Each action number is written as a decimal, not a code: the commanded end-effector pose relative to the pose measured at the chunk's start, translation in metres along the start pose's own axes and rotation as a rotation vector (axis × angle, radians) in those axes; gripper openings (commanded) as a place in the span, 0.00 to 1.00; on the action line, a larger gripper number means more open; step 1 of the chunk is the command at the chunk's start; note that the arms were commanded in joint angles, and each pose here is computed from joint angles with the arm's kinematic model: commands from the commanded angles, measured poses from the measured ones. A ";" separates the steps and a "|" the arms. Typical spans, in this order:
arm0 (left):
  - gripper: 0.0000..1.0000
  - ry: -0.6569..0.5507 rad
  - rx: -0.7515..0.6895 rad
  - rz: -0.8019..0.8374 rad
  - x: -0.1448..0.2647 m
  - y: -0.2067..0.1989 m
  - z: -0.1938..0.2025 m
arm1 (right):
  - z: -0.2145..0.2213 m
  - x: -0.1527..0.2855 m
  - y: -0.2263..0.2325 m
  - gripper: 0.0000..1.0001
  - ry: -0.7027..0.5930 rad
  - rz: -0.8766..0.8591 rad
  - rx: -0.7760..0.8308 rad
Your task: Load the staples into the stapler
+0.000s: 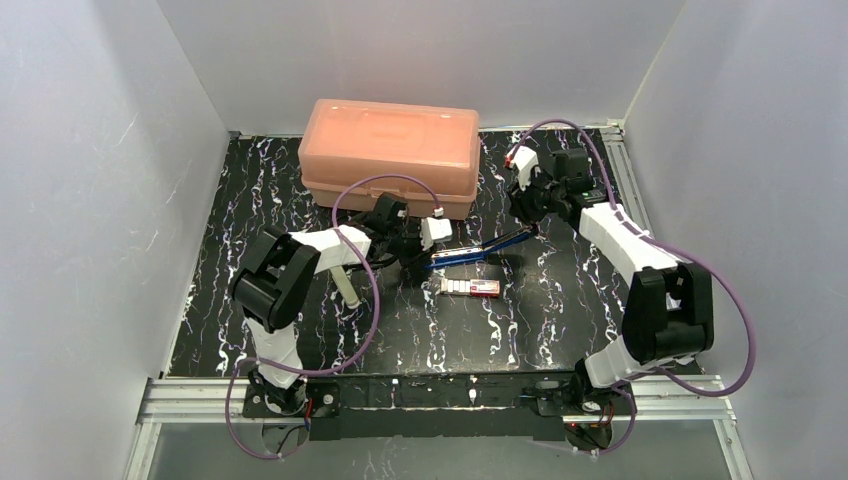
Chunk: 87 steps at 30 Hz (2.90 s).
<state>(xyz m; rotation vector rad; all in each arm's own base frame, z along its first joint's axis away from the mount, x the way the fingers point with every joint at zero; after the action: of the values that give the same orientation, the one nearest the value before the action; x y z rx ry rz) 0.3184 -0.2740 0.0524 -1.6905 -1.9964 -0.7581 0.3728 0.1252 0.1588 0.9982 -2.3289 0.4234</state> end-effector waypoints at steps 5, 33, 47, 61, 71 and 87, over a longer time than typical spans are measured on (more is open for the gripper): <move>0.46 0.002 0.013 0.051 0.004 -0.008 -0.006 | -0.043 0.033 0.027 0.46 -0.123 -0.092 0.010; 0.93 0.010 0.511 -0.393 0.237 0.003 0.055 | -0.088 -0.050 0.226 0.62 -0.037 -0.413 0.083; 0.99 0.070 0.991 -0.860 0.330 0.047 0.129 | -0.108 -0.132 0.364 0.68 0.071 -0.451 -0.014; 0.99 0.033 0.918 -0.906 0.345 0.048 0.116 | -0.081 -0.185 0.377 0.63 0.152 -0.385 -0.012; 0.91 -0.067 0.816 -0.630 0.318 0.039 0.098 | -0.106 -0.145 0.363 0.18 0.047 -0.474 0.027; 0.65 -0.398 0.389 -0.069 0.259 -0.011 -0.012 | -0.128 -0.013 0.279 0.09 -0.249 -0.958 0.169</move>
<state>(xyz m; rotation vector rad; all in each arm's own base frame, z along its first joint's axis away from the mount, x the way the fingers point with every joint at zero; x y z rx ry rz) 0.2762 -0.0530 0.1951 -1.3386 -2.2984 -0.0112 0.2484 0.3912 0.2103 1.8677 -1.8570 0.1138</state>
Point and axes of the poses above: each gripper's point midway between its finger pads, its own x axis back along the fingers, its own y axis along the line the jaws close on, z = x × y, the point moved 3 cm from there along x, back along the fingers, and after that the axes turned 4 degrees about -x, right-handed, at the moved point
